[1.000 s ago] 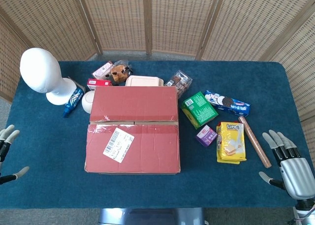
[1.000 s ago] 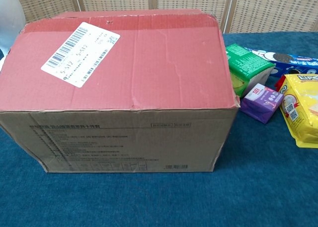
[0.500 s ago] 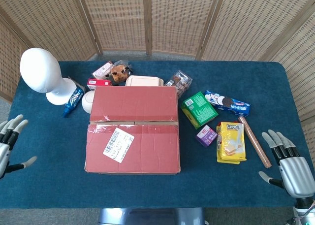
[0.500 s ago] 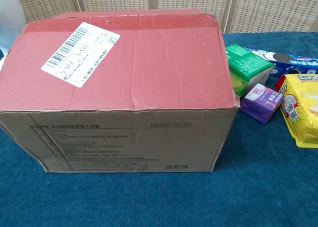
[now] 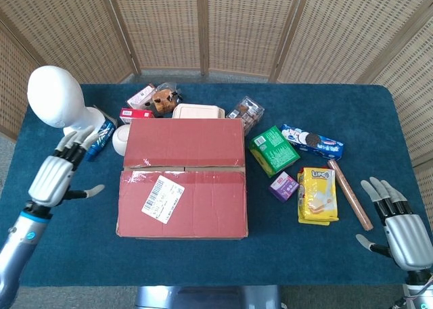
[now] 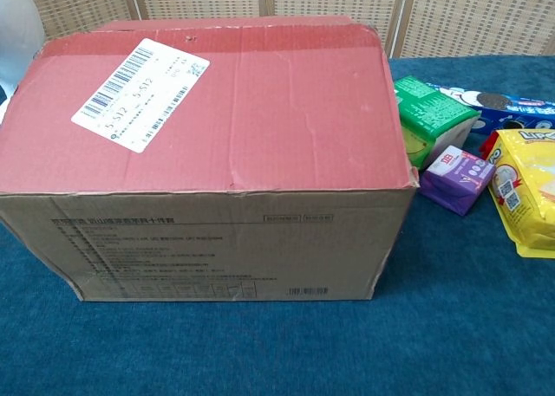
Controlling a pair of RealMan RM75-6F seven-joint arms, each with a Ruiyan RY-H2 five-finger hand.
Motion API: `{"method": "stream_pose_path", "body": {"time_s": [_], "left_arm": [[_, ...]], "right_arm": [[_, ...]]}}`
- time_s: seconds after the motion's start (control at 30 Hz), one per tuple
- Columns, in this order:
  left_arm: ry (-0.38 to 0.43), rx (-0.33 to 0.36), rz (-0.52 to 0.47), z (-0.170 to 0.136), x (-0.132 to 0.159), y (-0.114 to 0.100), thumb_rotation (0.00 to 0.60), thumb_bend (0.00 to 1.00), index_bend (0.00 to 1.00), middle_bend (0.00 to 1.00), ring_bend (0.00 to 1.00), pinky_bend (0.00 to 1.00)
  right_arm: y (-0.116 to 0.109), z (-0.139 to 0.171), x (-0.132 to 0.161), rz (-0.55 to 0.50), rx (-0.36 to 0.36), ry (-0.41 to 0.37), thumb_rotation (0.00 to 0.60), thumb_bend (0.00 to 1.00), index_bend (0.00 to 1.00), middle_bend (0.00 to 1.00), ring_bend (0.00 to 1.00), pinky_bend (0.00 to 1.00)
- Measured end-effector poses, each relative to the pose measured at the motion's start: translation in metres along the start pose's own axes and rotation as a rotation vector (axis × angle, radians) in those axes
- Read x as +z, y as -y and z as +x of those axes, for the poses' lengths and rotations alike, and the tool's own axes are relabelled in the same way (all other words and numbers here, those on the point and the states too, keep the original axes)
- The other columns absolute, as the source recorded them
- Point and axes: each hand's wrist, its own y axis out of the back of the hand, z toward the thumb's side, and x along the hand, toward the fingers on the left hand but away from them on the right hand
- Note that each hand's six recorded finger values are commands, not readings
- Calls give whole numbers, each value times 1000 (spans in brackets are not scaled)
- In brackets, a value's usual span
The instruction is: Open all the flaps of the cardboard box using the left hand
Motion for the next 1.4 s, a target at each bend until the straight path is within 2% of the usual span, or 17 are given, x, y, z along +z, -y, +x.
{"method": "stream_pose_path", "body": {"time_s": [0.2, 0.47, 0.7, 0.9, 1.17, 1.4], "left_arm": [[21, -17, 46, 25, 12, 15, 600, 99, 0, 0, 0, 0], [12, -9, 97, 49, 12, 22, 600, 100, 0, 0, 0, 0], [24, -17, 98, 67, 24, 34, 600, 99, 0, 0, 0, 0], [26, 7, 95, 80, 34, 41, 600, 100, 0, 0, 0, 0], [28, 55, 62, 89, 42, 32, 600, 101, 0, 0, 0, 0], [29, 124, 68, 106, 46, 3, 600, 100, 0, 0, 0, 0]], "right_arm": [[-1, 0, -1, -11, 0, 3, 600, 0, 0, 0, 0, 152], [-2, 0, -1, -15, 1, 1, 600, 0, 0, 0, 0, 153], [-2, 0, -1, -15, -1, -2, 600, 0, 0, 0, 0, 152], [-2, 0, 0, -15, 0, -6, 600, 0, 0, 0, 0, 153], [-2, 0, 0, -17, 1, -6, 600, 0, 0, 0, 0, 153], [-2, 0, 0, -19, 7, -4, 600, 0, 0, 0, 0, 152]]}}
